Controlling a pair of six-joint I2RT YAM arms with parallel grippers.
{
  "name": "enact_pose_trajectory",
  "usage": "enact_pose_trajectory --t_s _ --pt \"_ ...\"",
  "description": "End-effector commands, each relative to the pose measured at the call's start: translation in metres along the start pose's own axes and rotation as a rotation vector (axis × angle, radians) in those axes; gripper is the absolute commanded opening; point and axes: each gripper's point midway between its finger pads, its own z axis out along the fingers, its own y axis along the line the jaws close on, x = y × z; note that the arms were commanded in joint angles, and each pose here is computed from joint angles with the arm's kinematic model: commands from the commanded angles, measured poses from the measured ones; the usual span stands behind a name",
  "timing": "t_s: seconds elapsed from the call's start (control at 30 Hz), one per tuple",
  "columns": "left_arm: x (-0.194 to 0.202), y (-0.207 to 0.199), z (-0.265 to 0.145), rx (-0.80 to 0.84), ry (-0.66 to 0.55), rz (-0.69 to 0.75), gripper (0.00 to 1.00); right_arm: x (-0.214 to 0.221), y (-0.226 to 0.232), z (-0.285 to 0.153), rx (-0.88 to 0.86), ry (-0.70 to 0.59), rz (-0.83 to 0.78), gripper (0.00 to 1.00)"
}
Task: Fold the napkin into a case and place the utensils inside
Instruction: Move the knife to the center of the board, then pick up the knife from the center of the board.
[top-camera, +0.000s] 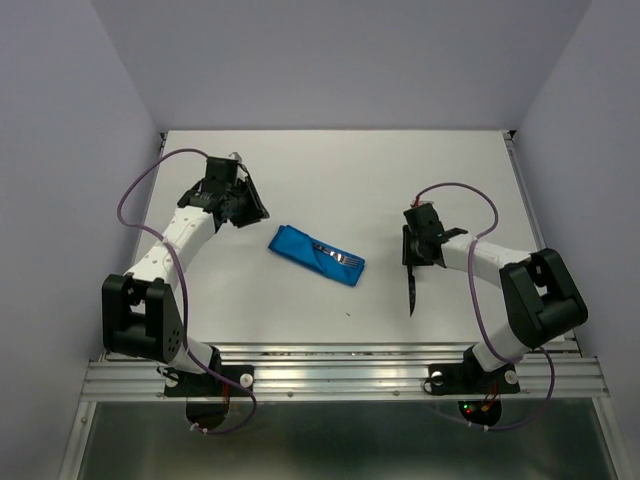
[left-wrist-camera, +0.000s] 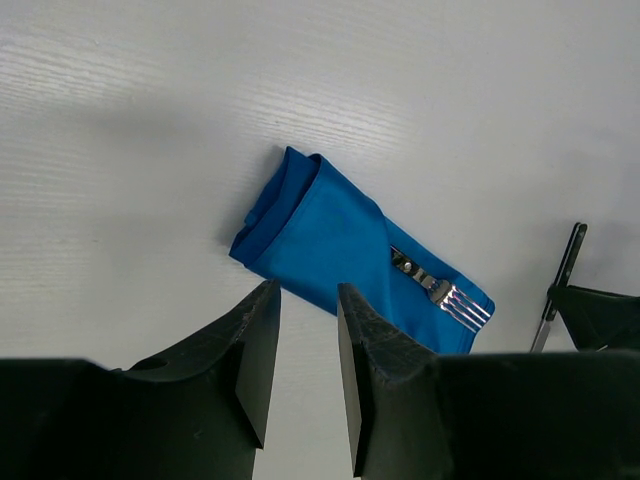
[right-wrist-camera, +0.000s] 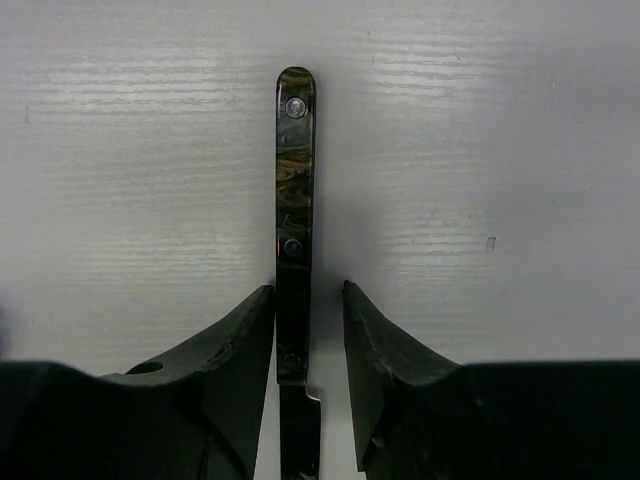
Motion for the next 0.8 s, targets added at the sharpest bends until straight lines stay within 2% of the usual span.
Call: enact_pose_trajectory --t_s 0.0,0.33,0.4,0.53,0.57,0.63,0.77 --pt "-0.003 -0.006 -0.007 0.031 -0.029 0.016 0.41 0.02 0.001 -0.005 0.038 0.078 -0.035 0.39" --pt "0.003 -0.004 -0.001 0.039 -0.022 0.011 0.43 0.03 0.007 -0.011 0.053 0.102 -0.029 0.39" --pt "0.005 -0.003 0.0 0.039 -0.02 0.009 0.44 0.03 0.006 -0.011 0.053 0.099 -0.025 0.35" --pt "0.01 0.001 0.002 0.03 -0.006 0.013 0.44 0.027 0.009 -0.013 0.052 0.09 -0.035 0.14" --pt "0.011 0.001 0.002 0.03 -0.006 0.014 0.44 0.025 0.009 -0.014 0.052 0.087 -0.037 0.05" --pt "0.011 0.001 0.002 0.032 -0.005 0.016 0.43 0.013 0.011 -0.019 0.046 0.061 -0.058 0.01" --pt "0.02 0.01 0.015 0.01 0.022 0.023 0.44 -0.016 0.021 -0.037 0.005 -0.024 -0.145 0.01"
